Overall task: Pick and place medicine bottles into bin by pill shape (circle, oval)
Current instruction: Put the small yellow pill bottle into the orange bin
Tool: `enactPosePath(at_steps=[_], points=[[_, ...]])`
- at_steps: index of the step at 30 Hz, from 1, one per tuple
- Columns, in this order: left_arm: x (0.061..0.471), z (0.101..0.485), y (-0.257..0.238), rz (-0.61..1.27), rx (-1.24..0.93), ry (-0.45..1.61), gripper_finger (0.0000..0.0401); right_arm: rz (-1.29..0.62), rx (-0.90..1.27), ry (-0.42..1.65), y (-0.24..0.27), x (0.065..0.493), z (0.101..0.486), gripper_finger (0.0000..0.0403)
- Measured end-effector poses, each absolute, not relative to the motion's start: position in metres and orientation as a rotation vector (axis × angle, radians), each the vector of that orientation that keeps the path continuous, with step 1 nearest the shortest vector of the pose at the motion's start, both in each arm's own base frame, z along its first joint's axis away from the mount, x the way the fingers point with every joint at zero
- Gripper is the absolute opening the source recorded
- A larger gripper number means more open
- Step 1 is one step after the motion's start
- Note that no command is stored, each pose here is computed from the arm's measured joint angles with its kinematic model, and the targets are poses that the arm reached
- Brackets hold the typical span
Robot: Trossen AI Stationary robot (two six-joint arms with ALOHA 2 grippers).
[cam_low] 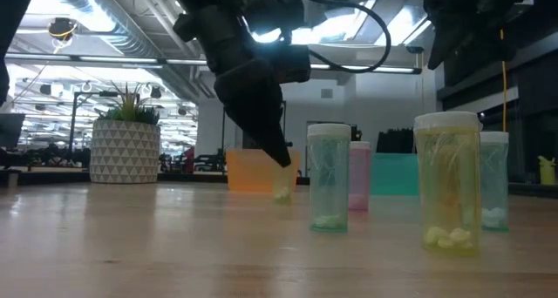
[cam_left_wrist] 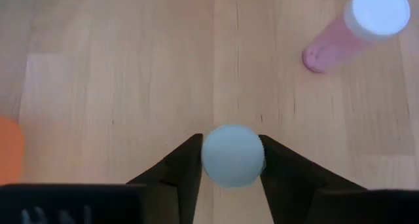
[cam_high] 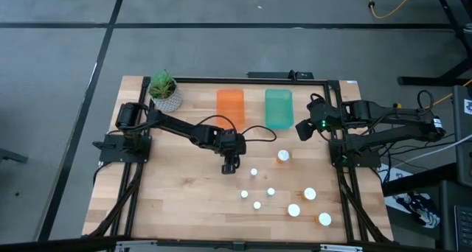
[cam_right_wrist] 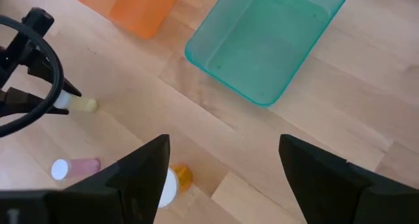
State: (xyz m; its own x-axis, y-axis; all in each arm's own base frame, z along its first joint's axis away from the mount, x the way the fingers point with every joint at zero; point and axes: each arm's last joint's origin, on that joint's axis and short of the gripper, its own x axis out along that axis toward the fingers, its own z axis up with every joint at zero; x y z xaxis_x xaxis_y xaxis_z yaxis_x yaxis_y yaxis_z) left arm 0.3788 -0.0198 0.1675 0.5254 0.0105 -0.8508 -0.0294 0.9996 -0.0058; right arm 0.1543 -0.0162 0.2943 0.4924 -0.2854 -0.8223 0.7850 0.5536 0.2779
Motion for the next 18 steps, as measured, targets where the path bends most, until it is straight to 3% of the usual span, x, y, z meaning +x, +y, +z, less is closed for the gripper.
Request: enactPosePath(at_steps=[5,9,15,18], points=[[0.378,0.177,-0.014,0.037,-0.03,1.004,0.0098,-0.721,0.714,0.806,-0.016,0.154,0.294,0.0289],[0.379,0.212,0.004,0.078,-0.055,0.951,0.0093,-0.721,0.715,0.805,-0.016,0.154,0.294,0.0289],[0.364,0.281,0.06,0.209,-0.099,0.803,0.0091,-0.722,0.717,0.802,-0.016,0.154,0.294,0.0289],[0.35,0.29,0.099,0.312,-0.138,0.796,0.009,-0.722,0.722,0.798,-0.016,0.155,0.295,0.0289]])
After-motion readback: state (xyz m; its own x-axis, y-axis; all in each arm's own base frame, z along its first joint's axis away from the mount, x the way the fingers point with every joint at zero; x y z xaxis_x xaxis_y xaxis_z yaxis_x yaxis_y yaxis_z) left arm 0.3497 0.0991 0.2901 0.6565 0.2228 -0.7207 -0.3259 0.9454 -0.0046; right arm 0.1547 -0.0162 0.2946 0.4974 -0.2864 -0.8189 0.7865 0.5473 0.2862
